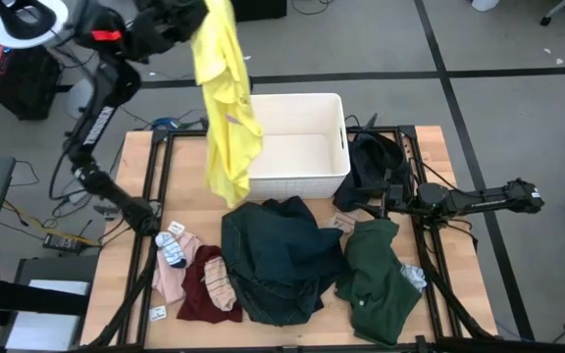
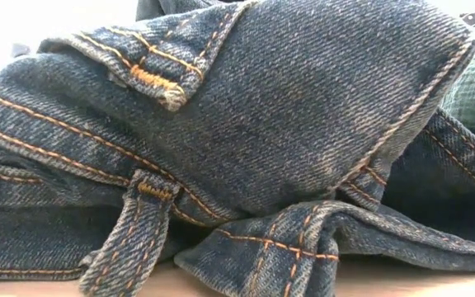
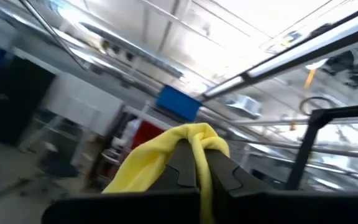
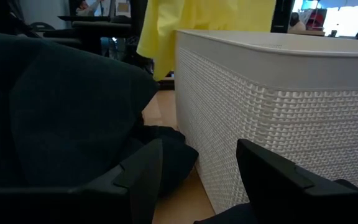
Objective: Sort clothes
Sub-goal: Put the yellow shirt into the white laundry bin
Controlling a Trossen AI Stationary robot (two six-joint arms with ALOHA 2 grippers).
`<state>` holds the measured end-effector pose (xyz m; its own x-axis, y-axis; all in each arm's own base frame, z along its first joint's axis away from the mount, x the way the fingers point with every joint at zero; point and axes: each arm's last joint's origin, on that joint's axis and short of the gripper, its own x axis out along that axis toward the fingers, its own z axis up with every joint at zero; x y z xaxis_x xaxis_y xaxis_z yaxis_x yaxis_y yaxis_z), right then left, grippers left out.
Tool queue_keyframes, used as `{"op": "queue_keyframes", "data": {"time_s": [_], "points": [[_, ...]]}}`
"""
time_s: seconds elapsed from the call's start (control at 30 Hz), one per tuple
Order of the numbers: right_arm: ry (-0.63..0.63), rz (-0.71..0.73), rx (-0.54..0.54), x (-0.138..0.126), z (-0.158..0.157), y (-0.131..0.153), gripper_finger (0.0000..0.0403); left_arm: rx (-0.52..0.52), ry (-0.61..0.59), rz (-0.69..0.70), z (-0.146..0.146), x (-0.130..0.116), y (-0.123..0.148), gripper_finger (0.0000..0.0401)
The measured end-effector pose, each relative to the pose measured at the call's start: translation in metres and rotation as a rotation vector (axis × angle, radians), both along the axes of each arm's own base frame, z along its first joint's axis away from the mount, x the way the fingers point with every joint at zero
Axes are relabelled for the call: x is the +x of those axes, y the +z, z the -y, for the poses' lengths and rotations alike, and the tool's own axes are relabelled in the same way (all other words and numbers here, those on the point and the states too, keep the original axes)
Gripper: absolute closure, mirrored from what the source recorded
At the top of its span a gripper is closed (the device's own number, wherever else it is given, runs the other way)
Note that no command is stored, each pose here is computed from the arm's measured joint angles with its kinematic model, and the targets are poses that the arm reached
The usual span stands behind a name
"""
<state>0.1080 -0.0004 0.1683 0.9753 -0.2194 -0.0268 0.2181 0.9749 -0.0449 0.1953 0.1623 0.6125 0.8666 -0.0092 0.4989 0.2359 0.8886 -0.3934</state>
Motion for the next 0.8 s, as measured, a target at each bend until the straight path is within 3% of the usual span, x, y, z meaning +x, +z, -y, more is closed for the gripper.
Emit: {"op": "queue_keyframes", "data": {"time_s": [0.37,0.8], "points": [[0.0,0.001,0.0,0.0,0.0,0.0,0.0195,0.021,-0.131,0.03,-0.02,0.036,0.003,0.04],[0.0,0.001,0.0,0.0,0.0,0.0,0.0195,0.032,0.014,-0.47,-0.036,0.054,-0.053,0.04]]}}
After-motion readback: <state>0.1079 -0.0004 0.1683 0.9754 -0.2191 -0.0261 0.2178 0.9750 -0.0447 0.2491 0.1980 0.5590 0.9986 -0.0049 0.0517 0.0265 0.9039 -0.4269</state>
